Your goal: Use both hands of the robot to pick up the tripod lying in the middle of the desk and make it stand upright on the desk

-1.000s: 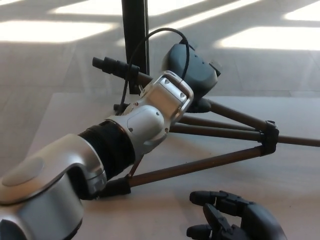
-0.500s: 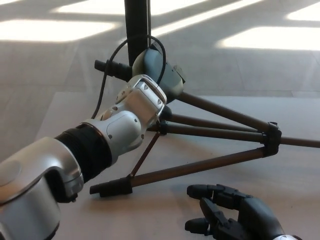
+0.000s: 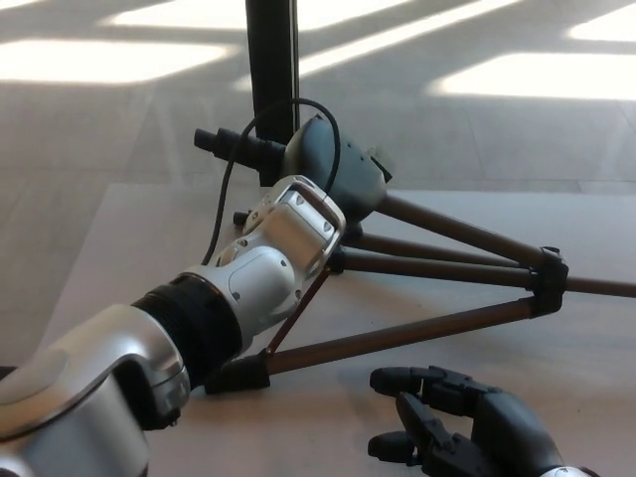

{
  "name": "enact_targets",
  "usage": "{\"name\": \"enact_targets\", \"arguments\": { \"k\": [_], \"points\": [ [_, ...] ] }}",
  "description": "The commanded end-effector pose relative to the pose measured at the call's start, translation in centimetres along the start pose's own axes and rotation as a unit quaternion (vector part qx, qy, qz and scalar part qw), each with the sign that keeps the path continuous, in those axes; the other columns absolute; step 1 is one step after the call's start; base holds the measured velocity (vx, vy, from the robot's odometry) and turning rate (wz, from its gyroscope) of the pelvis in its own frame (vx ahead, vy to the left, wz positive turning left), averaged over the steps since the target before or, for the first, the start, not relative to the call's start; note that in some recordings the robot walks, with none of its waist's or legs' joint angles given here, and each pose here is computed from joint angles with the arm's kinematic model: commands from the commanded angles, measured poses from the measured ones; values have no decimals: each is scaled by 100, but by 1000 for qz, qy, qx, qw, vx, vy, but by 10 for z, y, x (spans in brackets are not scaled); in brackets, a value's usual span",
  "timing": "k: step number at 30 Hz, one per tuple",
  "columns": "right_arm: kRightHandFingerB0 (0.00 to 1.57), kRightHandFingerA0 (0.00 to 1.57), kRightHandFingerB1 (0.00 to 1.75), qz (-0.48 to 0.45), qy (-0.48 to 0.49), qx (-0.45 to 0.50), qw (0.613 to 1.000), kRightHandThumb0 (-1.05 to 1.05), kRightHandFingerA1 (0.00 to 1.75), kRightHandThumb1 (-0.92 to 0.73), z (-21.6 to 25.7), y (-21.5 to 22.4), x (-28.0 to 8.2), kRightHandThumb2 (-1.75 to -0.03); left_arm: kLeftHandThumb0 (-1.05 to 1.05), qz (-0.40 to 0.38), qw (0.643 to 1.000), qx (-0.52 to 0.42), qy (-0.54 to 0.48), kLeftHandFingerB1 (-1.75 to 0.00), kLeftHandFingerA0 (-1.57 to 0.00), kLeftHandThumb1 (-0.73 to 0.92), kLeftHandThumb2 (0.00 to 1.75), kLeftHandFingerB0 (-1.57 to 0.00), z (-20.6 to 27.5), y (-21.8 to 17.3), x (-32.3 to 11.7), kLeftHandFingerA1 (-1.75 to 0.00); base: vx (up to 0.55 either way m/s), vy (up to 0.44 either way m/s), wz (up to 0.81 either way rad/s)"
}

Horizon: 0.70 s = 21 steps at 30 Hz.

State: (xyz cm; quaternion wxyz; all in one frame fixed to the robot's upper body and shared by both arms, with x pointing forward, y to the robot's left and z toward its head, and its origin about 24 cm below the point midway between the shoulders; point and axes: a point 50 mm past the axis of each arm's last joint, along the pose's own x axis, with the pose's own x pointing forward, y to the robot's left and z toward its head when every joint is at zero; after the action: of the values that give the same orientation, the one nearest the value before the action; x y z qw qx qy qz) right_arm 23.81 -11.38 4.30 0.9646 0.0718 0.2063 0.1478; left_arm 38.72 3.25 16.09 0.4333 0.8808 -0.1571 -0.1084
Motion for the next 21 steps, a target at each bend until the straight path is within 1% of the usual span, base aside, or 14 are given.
{"name": "enact_targets", "arguments": {
  "k": [1,5,6,7,8,9,10,11,12,13,14,16,19,21],
  "points": [
    [72,58,59,-29,0,-3,1000,-68,94,-71,-1,-5,-1,-62,-34,103,993,-40,-50,-72,-101,58,62,-82,16,-7,-4,-157,0,0,0],
    [69,61,52,-41,5,0,999,-69,99,-72,1,-6,1,-61,-42,69,997,4,-33,-76,-95,55,62,-84,7,-12,-1,-158,0,0,0],
    [68,62,50,-43,7,-5,999,-70,100,-73,1,-6,1,-64,-43,56,998,-12,-27,-57,-100,61,58,-76,4,-14,0,-133,0,0,0],
    [68,62,50,-43,7,-4,999,-70,100,-73,1,-6,1,-64,-43,57,998,-12,-27,-57,-100,61,58,-76,4,-14,0,-133,0,0,0],
    [71,62,49,-47,7,-6,999,-68,102,-75,1,-6,2,-62,-41,45,999,-23,-5,-107,-93,74,67,-82,0,-18,-1,-144,0,0,0],
    [72,60,51,-51,6,-6,999,-68,104,-75,1,-6,3,-63,-36,35,999,-31,3,-97,-91,65,69,-75,-3,-20,-1,-158,0,0,0],
    [74,61,51,-56,8,-4,998,-67,103,-75,1,-6,3,-63,-34,34,999,-23,3,-109,-92,62,67,-76,-5,-21,-2,-165,0,0,0],
    [76,62,53,-62,10,-2,998,-67,102,-75,1,-7,3,-63,-34,35,999,-22,2,-96,-118,44,94,-81,-5,-22,-2,-130,0,0,0],
    [68,68,62,-67,12,4,998,-70,97,-57,1,-8,3,-90,-43,36,999,-24,0,-105,-122,49,96,-84,-6,-24,-2,-135,0,0,0],
    [68,68,62,-67,11,7,998,-70,97,-57,1,-8,3,-90,-43,36,999,-23,0,-105,-122,49,96,-84,-6,-24,-3,-135,0,0,0],
    [74,63,51,-67,10,6,998,-66,103,-76,1,-8,2,-63,-55,29,999,-41,1,-119,-98,66,77,-83,-7,-25,-3,-160,0,0,0],
    [73,63,51,-68,9,6,998,-65,103,-78,1,-9,2,-63,-45,28,999,-45,0,-124,-90,75,68,-75,-7,-26,-3,-173,0,0,0],
    [74,64,52,-69,7,8,998,-65,103,-78,2,-11,2,-64,-55,45,997,-66,-5,-123,-100,73,79,-85,-10,-26,-4,-163,0,0,0],
    [75,64,52,-70,9,12,997,-65,102,-77,2,-12,3,-63,-42,40,997,-61,-12,-129,-90,78,70,-77,-12,-25,-3,-172,0,0,0]
  ]
}}
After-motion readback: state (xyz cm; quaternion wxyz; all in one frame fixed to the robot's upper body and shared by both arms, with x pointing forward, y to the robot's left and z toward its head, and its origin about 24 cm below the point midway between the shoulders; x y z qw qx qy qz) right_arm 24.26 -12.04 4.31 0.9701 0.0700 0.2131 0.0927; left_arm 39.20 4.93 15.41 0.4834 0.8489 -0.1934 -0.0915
